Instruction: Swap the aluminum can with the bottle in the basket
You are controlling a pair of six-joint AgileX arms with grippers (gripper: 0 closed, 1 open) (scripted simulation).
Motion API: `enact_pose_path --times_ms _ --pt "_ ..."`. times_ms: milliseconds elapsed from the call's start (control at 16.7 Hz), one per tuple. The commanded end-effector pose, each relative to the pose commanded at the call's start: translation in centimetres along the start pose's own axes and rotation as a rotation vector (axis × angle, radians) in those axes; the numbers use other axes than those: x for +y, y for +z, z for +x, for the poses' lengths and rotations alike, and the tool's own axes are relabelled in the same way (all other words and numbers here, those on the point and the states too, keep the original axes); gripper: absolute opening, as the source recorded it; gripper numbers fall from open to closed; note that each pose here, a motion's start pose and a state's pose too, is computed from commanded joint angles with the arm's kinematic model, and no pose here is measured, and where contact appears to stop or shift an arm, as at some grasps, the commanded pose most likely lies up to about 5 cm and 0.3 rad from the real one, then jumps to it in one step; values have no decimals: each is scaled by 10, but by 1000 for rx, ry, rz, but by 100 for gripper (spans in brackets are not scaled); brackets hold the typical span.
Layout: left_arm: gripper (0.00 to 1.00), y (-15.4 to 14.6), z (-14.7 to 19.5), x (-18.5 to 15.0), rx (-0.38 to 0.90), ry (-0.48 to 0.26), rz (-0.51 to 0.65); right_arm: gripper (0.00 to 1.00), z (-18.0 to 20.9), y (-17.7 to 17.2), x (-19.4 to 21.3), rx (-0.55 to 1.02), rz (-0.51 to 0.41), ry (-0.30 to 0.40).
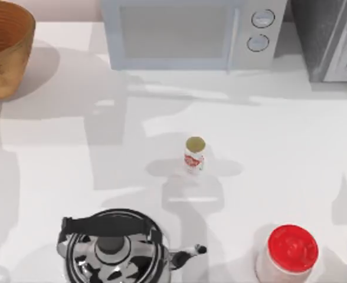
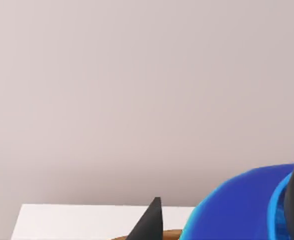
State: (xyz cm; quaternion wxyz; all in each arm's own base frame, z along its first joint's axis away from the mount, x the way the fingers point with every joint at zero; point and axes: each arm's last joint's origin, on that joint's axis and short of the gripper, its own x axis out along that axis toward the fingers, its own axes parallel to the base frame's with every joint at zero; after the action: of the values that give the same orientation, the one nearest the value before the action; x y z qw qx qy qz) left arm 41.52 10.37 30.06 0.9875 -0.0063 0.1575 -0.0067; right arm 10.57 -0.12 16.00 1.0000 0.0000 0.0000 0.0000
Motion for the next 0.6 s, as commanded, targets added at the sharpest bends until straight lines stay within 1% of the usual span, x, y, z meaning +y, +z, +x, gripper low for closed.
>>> enact_pose_path --times_ms 180,300,540,600 --pt "0 -16 25 1 20 0 -6 100 0 0 0 0 0 0" --pt "0 -21 37 0 12 1 -6 100 0 0 0 0 0 0" --pt "0 -22 40 -1 11 0 -7 100 0 0 0 0 0 0" --pt "8 -22 40 -1 11 0 -7 100 0 0 0 0 0 0"
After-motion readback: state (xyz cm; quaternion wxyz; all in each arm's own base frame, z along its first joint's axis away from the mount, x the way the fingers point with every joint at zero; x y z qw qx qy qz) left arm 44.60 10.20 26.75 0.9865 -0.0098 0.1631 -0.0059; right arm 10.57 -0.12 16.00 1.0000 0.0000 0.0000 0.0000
